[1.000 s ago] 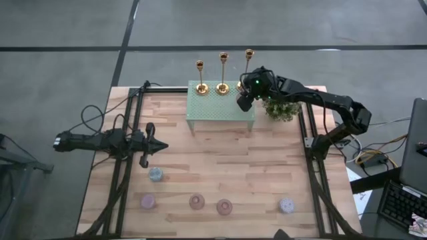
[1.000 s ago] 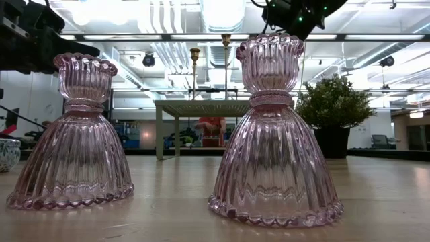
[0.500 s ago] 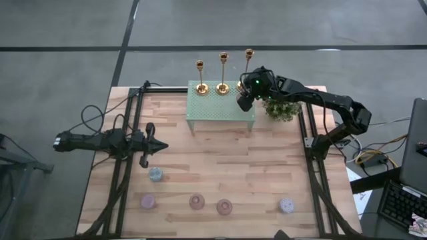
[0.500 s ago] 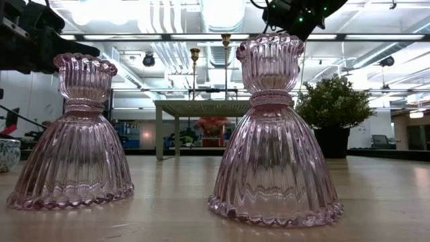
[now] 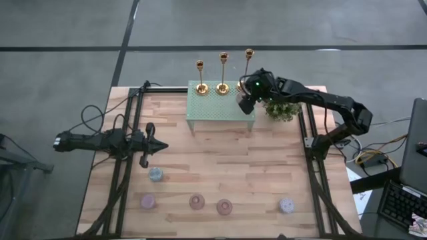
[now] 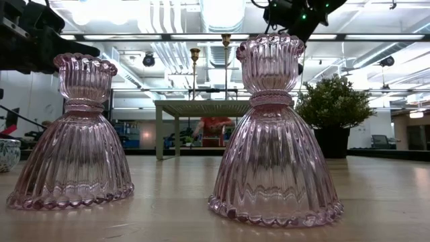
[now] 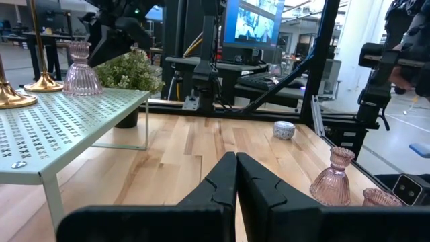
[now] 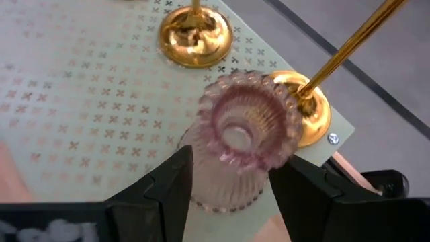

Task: Pick & Place candle stick holders
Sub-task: Put the right pink glass candle holder on the shelf, then put the left pink glass candle holder on the shelf aligned with the other pink glass candle holder

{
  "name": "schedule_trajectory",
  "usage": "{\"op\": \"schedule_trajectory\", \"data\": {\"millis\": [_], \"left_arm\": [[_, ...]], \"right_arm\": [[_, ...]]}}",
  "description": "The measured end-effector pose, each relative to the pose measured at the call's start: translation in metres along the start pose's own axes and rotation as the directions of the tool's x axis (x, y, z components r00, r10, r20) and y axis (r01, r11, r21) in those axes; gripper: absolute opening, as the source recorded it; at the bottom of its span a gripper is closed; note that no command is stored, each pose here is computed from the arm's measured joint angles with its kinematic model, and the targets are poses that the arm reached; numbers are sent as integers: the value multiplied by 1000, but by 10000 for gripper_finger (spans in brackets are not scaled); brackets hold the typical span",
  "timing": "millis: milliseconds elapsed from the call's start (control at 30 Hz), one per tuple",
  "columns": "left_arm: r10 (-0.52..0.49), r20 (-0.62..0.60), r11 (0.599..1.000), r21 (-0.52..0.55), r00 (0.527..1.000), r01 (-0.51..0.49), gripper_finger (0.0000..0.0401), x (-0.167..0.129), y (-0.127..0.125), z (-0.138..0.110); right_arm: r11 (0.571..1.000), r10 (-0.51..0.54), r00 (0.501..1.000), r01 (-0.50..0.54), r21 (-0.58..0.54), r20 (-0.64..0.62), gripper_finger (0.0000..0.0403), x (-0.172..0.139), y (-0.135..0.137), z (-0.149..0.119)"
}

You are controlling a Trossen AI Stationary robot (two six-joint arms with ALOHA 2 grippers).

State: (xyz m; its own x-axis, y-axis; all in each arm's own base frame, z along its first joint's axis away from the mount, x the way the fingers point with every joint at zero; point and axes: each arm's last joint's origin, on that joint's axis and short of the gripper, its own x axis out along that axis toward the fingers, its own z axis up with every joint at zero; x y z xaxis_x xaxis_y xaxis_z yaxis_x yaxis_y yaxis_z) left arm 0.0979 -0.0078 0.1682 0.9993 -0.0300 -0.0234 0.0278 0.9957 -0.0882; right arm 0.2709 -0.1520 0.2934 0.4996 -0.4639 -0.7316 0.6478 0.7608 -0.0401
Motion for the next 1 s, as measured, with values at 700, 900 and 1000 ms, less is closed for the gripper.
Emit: {"op": "schedule_trajectory", "data": {"millis": [700, 900, 1000], "left_arm": [[0, 0, 1000, 0, 1000, 0, 14, 0, 0, 0], [0, 0, 1000, 0, 1000, 0, 14, 0, 0, 0], [0, 0, 1000, 0, 1000, 0, 14, 0, 0, 0]], "right_arm": [[972, 216, 970, -203, -117, 108, 185, -97, 47, -26], [931, 337, 939, -321, -175, 68, 178, -105, 79, -60], [897, 411, 909, -390, -206, 66, 162, -107, 95, -81]]}}
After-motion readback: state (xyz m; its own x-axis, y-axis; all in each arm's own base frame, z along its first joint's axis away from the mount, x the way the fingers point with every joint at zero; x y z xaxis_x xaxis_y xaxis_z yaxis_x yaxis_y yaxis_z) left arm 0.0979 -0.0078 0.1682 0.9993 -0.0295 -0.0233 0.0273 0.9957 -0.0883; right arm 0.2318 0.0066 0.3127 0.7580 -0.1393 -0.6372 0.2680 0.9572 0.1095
